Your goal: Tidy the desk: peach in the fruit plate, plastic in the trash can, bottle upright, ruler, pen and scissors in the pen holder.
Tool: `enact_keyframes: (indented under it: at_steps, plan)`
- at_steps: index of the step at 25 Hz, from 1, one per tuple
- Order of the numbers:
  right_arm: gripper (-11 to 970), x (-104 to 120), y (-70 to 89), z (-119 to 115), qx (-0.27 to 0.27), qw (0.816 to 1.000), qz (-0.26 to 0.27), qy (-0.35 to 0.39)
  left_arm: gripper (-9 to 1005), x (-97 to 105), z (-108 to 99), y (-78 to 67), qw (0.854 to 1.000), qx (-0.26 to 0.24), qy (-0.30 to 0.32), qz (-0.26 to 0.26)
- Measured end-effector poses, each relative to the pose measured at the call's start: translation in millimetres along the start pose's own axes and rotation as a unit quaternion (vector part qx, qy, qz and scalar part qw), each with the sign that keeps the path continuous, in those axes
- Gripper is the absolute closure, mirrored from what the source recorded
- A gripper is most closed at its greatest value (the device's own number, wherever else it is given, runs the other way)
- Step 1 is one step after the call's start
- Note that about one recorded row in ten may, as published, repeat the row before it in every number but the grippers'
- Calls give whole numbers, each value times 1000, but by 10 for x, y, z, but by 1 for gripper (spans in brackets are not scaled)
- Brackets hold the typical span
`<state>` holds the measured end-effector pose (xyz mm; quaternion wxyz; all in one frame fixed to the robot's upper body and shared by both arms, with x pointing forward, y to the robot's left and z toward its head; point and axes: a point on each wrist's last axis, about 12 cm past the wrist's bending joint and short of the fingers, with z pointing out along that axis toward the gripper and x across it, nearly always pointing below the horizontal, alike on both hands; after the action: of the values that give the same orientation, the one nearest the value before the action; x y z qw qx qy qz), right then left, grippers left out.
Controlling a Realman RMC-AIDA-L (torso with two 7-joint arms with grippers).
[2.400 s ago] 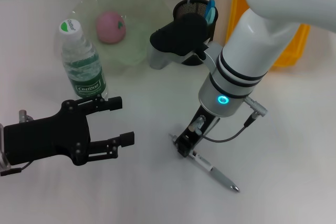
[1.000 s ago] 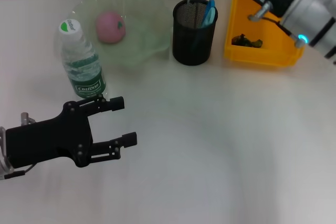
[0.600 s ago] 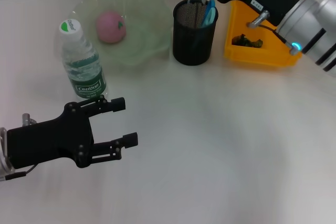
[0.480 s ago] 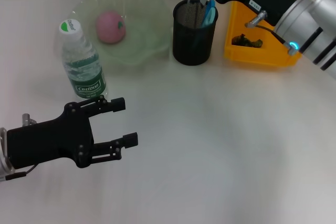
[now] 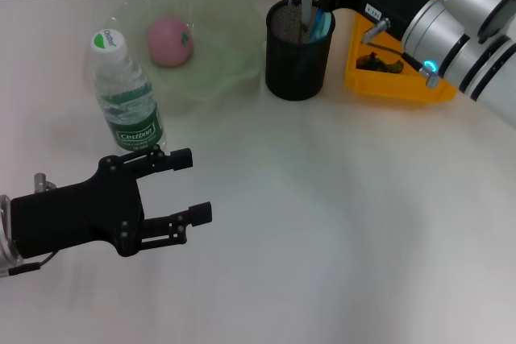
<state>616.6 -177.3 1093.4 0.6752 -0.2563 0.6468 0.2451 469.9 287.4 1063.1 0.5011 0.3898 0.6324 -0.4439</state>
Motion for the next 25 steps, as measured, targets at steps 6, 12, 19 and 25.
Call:
enact_keyframes:
  at_steps: [6,12,19,25]
  plan:
    - [750,43,80,-33,-19,1000,-3,5,196,-1,0,-1,1000,0,0,1]
    - [598,10,129,-252,-36,998,26,-42,196,-1,0,-1,1000,0,-1,3]
    - [303,-202,46,-880,-100,985,115,-75,196,-19,3,6,1000,2,-3,6]
    - [121,-293,-71,-1503,-182,975,124,-19,196,-44,7,6,1000,8,-7,10]
